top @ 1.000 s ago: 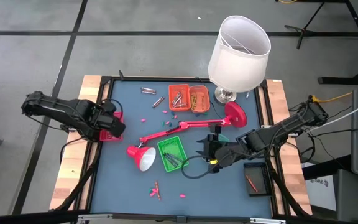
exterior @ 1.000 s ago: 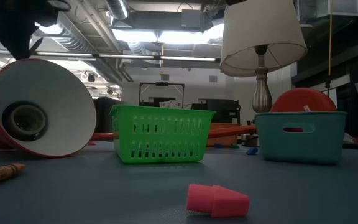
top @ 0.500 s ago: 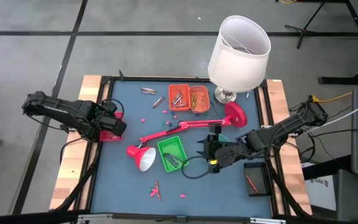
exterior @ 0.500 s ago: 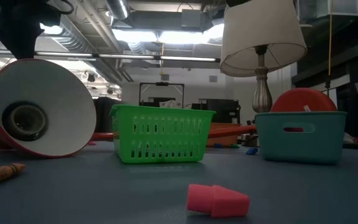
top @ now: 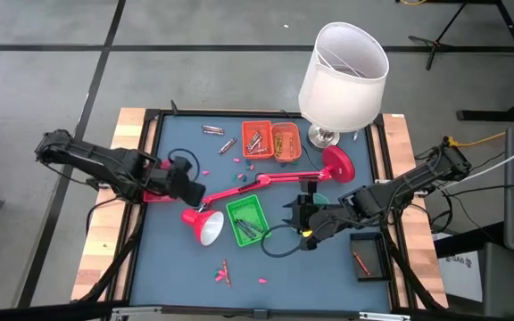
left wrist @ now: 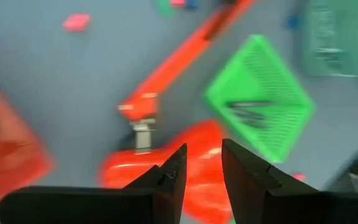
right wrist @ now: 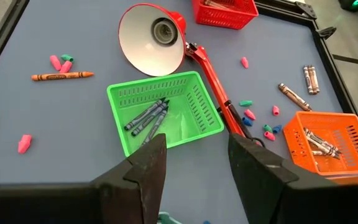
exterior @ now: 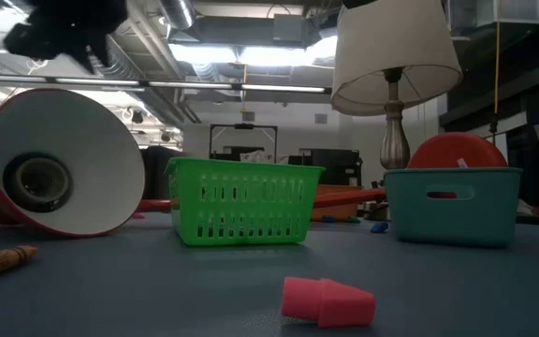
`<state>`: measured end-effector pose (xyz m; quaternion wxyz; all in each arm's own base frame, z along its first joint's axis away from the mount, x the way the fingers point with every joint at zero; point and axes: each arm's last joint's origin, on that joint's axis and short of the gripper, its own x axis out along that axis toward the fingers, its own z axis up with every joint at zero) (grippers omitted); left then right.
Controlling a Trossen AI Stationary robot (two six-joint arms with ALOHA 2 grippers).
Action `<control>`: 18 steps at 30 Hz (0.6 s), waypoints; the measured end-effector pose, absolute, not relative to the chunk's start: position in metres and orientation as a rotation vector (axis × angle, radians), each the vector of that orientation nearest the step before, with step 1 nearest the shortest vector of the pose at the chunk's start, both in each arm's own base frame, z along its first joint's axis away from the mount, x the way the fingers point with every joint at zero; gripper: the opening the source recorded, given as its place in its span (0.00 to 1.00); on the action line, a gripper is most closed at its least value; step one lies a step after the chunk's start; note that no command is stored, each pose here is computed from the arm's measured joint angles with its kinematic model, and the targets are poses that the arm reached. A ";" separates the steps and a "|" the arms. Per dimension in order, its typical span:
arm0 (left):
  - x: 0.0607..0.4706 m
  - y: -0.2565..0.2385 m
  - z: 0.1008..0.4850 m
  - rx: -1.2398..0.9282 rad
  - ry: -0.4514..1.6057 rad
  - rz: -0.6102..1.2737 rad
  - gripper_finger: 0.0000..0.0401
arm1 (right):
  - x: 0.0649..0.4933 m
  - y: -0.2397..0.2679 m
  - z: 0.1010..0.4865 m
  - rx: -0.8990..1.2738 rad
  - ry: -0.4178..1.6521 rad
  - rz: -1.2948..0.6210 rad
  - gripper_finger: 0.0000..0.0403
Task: Sort crayons
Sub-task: Put the orange crayon into the black bin
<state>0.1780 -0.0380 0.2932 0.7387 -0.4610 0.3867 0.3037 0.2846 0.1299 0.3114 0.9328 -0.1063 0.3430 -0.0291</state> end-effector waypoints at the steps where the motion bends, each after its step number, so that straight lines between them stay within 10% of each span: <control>1: 0.184 -0.042 0.293 -1.022 0.830 0.637 0.21 | 0.285 0.130 0.311 -0.218 0.702 -0.060 0.43; 18: 0.273 -0.119 0.248 -1.274 0.841 0.280 0.21 | 0.285 0.130 0.311 -0.218 0.703 -0.060 0.43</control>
